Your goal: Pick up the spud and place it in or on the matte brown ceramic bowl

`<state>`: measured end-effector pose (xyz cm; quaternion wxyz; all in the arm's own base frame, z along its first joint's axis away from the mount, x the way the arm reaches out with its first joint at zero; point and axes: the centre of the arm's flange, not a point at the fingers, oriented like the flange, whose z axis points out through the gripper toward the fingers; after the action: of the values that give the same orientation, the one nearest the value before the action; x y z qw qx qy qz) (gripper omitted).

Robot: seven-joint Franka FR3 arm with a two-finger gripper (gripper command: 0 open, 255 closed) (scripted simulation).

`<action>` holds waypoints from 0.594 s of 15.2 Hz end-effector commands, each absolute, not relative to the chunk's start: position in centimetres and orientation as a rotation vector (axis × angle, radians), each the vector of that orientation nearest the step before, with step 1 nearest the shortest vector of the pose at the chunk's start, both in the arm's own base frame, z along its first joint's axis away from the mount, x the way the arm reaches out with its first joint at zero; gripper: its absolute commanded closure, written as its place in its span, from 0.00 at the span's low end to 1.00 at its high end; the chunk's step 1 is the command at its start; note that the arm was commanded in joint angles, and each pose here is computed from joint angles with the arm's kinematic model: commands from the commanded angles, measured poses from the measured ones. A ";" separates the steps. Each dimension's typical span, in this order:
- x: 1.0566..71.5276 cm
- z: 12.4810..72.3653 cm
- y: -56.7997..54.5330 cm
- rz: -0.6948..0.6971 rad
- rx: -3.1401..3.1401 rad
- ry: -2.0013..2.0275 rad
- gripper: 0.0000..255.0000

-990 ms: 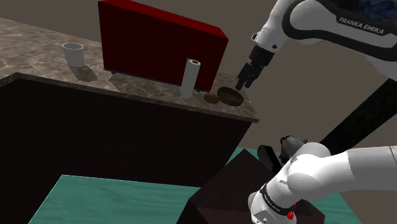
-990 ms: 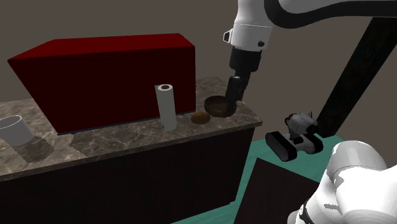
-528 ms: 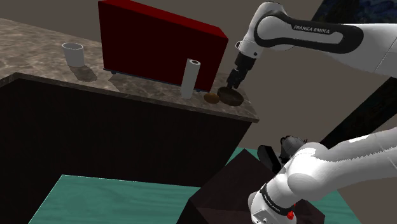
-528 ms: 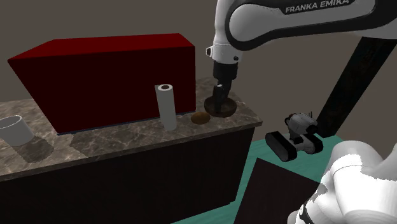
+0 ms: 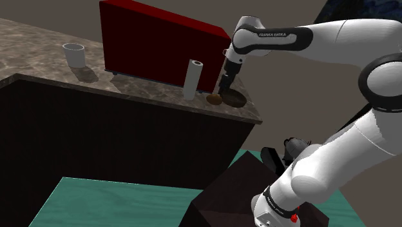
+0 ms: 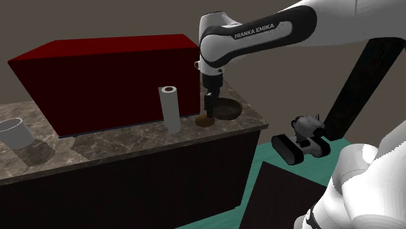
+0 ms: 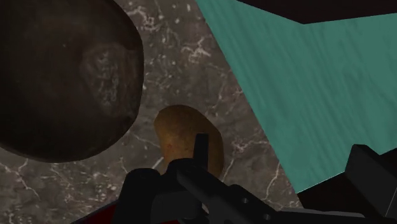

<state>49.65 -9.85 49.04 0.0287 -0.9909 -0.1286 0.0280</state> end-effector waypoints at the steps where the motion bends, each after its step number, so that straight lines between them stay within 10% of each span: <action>1: 51.6 47.4 -10.9 0.106 -3.058 -0.443 0.00; 9: 56.9 42.2 -12.9 0.157 -3.057 -0.556 0.00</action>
<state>56.84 -12.91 42.95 0.0152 -0.9828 -0.1773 0.0489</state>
